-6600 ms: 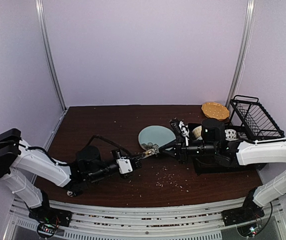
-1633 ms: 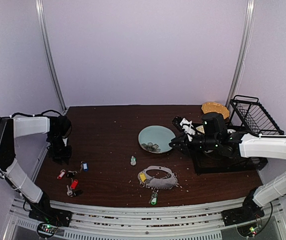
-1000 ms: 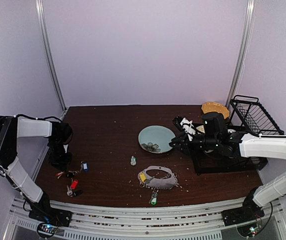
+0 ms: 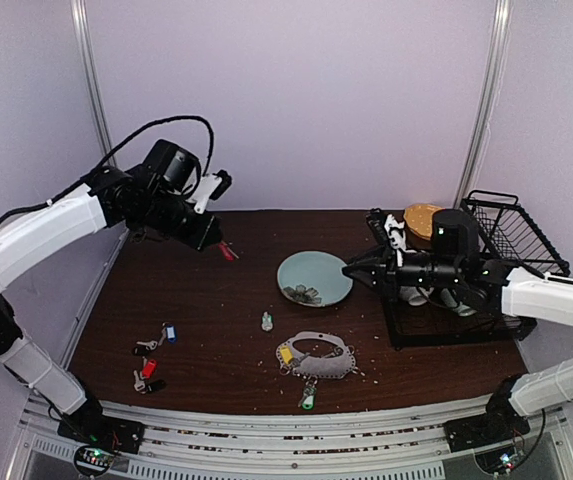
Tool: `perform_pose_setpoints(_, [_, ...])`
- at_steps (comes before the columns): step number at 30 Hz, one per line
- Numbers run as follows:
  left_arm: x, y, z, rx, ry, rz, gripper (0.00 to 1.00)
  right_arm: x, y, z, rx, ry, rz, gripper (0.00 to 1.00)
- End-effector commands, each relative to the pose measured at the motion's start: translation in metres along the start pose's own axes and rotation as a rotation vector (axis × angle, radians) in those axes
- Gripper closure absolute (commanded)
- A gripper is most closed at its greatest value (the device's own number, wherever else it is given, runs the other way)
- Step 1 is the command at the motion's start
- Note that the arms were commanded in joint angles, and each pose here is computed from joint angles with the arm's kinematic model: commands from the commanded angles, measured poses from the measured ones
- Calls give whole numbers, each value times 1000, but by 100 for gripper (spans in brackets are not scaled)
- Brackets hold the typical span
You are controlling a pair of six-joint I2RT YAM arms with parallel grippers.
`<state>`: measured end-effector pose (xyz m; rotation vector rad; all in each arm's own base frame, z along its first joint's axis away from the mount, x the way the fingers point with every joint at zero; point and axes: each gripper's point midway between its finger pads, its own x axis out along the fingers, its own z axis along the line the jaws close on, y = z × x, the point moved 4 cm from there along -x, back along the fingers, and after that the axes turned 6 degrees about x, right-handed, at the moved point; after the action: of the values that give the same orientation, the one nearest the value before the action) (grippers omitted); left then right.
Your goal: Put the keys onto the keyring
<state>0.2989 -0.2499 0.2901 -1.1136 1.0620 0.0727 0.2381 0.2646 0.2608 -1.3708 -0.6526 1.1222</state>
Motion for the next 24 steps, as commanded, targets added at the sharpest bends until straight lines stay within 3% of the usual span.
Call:
perform_pose_setpoints(1, [-13, -51, -82, 296, 299, -275, 100, -24, -52, 42, -58, -222, -223, 68])
perform_pose_setpoints(6, [-28, -64, -134, 424, 525, -464, 100, -22, -75, 71, -58, -314, -283, 67])
perform_pose_setpoints(12, [-39, -49, -171, 517, 653, -510, 100, -13, -70, 86, 3, -350, -260, 69])
perform_pose_setpoints(16, [-46, -46, -177, 524, 669, -552, 100, -11, -71, 93, 15, -374, -268, 84])
perform_pose_setpoints(24, [-51, -43, -188, 531, 699, -588, 100, -11, -61, 94, 14, -376, -217, 74])
